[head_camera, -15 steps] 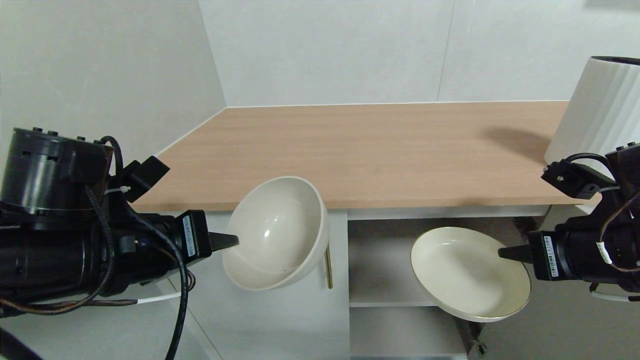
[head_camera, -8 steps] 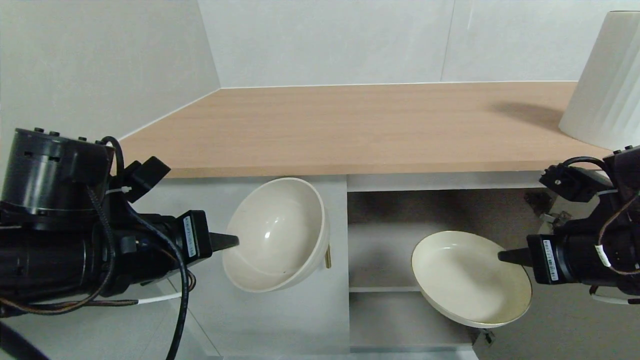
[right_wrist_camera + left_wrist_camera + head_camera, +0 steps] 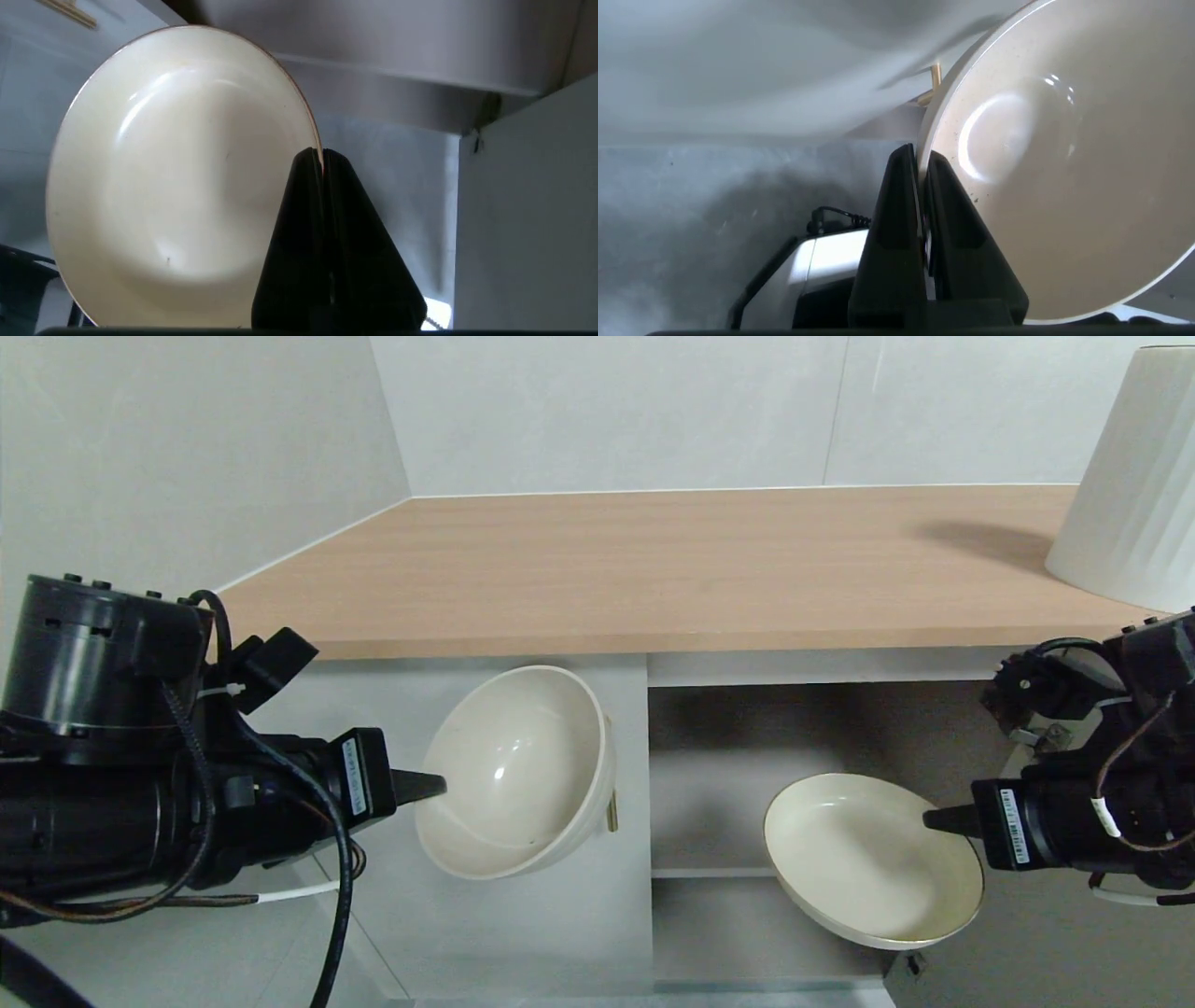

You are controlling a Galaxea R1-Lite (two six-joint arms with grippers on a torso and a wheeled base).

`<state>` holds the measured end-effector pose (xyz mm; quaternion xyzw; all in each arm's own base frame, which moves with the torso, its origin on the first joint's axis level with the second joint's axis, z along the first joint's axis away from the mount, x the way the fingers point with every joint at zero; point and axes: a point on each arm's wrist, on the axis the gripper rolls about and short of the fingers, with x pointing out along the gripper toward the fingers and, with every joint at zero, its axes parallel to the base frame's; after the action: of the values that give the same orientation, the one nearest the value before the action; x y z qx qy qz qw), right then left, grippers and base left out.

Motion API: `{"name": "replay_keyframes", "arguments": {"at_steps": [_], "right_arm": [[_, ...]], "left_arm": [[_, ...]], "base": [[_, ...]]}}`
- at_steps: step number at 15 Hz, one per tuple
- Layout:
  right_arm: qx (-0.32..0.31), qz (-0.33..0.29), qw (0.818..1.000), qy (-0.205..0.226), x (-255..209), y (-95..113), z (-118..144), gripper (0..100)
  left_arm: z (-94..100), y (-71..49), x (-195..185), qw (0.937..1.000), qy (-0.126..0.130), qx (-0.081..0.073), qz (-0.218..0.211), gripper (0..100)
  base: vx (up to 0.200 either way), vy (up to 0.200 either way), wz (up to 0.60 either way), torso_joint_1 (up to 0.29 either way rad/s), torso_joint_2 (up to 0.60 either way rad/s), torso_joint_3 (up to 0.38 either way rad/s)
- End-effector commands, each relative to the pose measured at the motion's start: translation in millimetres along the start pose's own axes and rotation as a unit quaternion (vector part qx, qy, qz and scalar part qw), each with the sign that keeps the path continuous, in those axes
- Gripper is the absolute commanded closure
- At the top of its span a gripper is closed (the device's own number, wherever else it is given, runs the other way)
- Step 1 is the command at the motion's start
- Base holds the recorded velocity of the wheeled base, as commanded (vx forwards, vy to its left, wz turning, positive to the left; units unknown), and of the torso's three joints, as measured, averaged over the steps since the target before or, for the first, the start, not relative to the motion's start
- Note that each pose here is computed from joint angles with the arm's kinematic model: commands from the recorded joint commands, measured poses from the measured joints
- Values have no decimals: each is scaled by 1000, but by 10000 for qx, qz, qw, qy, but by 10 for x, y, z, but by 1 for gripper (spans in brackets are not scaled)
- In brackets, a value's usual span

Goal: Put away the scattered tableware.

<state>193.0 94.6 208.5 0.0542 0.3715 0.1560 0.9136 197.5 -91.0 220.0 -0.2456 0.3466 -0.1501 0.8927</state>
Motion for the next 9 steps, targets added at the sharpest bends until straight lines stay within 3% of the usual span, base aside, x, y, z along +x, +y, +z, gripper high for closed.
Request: {"name": "replay_keyframes", "arguments": {"at_steps": [1, 5, 8, 9], "right_arm": [[-29, -63, 9994, 329, 195, 13, -28, 100], [-39, -269, 9937, 1089, 739, 6, -153, 100], [-10, -262, 9953, 932, 1265, -51, -360, 100], [-3, -252, 9963, 822, 1425, -73, -434, 100]], "left_arm": [[-3, 3, 5, 10000, 16, -5, 11, 100], [-40, 9, -6, 9992, 356, -28, -195, 100], [-60, -5, 5, 9988, 432, 10, -215, 100], [-91, -15, 11, 9983, 537, 93, -201, 100]], "base": [[0, 0, 0, 0, 0, 0], [0, 0, 0, 0, 0, 0], [0, 0, 0, 0, 0, 0], [0, 0, 0, 0, 0, 0]]}}
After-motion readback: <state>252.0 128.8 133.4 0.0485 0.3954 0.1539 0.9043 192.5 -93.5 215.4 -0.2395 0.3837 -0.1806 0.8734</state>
